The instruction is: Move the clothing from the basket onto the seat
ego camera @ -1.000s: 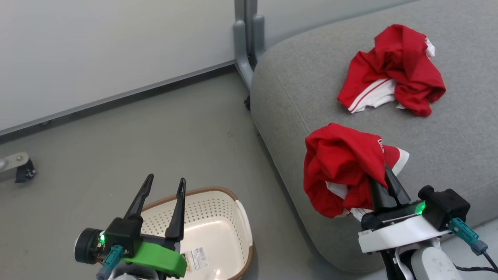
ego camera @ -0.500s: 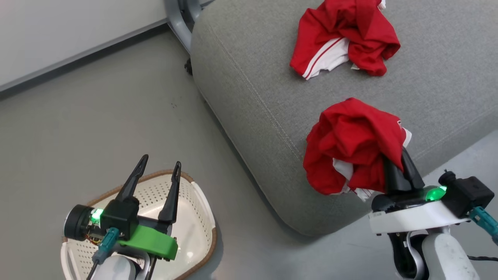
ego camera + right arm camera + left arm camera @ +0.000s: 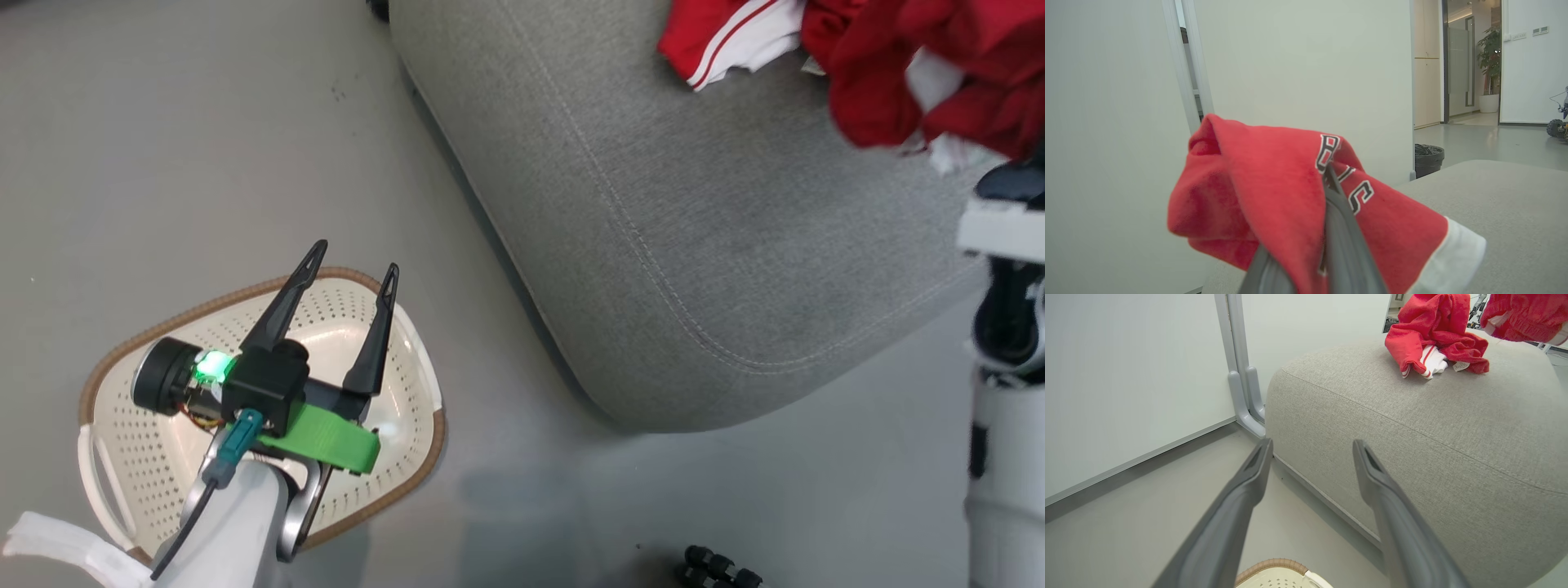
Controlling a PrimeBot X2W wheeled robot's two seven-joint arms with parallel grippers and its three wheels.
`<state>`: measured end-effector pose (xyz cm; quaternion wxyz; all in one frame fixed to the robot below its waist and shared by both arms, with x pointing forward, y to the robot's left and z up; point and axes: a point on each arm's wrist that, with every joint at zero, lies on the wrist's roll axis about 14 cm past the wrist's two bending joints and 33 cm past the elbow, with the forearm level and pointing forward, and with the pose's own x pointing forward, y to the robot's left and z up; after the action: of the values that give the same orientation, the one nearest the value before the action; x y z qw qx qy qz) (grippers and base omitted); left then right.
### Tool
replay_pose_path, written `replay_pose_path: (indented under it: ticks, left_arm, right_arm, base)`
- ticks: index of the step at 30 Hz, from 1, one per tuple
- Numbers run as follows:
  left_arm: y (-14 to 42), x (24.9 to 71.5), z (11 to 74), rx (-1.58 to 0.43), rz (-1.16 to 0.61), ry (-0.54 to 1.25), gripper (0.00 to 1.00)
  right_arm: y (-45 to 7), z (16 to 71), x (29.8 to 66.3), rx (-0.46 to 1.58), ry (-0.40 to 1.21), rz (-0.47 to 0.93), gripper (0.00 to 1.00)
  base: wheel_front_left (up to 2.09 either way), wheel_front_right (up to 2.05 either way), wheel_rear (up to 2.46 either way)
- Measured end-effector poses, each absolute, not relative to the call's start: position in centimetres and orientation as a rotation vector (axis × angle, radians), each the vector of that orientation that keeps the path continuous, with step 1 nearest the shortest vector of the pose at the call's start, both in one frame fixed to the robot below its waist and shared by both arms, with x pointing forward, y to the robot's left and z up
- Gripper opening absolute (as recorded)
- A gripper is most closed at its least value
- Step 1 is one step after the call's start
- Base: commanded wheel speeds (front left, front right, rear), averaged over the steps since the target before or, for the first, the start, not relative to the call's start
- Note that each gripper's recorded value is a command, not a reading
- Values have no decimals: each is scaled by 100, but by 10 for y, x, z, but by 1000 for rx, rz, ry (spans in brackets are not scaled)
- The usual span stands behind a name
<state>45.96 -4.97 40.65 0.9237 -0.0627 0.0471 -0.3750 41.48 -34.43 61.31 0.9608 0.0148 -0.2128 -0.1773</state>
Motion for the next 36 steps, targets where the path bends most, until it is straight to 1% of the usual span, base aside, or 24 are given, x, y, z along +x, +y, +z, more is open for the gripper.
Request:
replay_pose_path:
  ticks: [4,8,12,15,20,24,25,26,30,36]
  left_arm:
    - [-42,469,388,-127,-749,121,100]
    - [-32,476,372,-137,-718,148,100]
    - [-19,480,355,-146,-674,183,100]
    - [-8,479,341,-143,-646,215,100]
    - [11,477,325,-139,-591,263,100]
    - [23,475,321,-132,-559,280,100]
    - [23,475,322,-133,-555,278,100]
    - [24,476,324,-137,-549,275,100]
    - [25,475,333,-137,-539,268,100]
    - [30,470,356,-146,-507,239,100]
  right_arm:
    - [-369,624,451,-26,-462,-378,0]
    - [-385,611,490,-20,-445,-399,0]
    - [-393,567,531,28,-346,-411,0]
    - [-399,532,555,52,-263,-428,0]
    - [-398,472,578,93,-126,-450,0]
    - [-391,441,584,106,-50,-454,0]
    - [-391,442,583,101,-50,-457,16]
    - [-391,443,583,99,-49,-460,100]
    - [-385,447,573,84,-49,-458,100]
    - [-370,469,542,68,-82,-427,100]
  base:
    - [0,0,0]
    - [0,0,0]
    - [0,0,0]
    - [0,0,0]
    - [0,0,0]
    - [0,0,0]
    - [0,0,0]
    - [0,0,0]
    - [0,0,0]
    - [0,0,0]
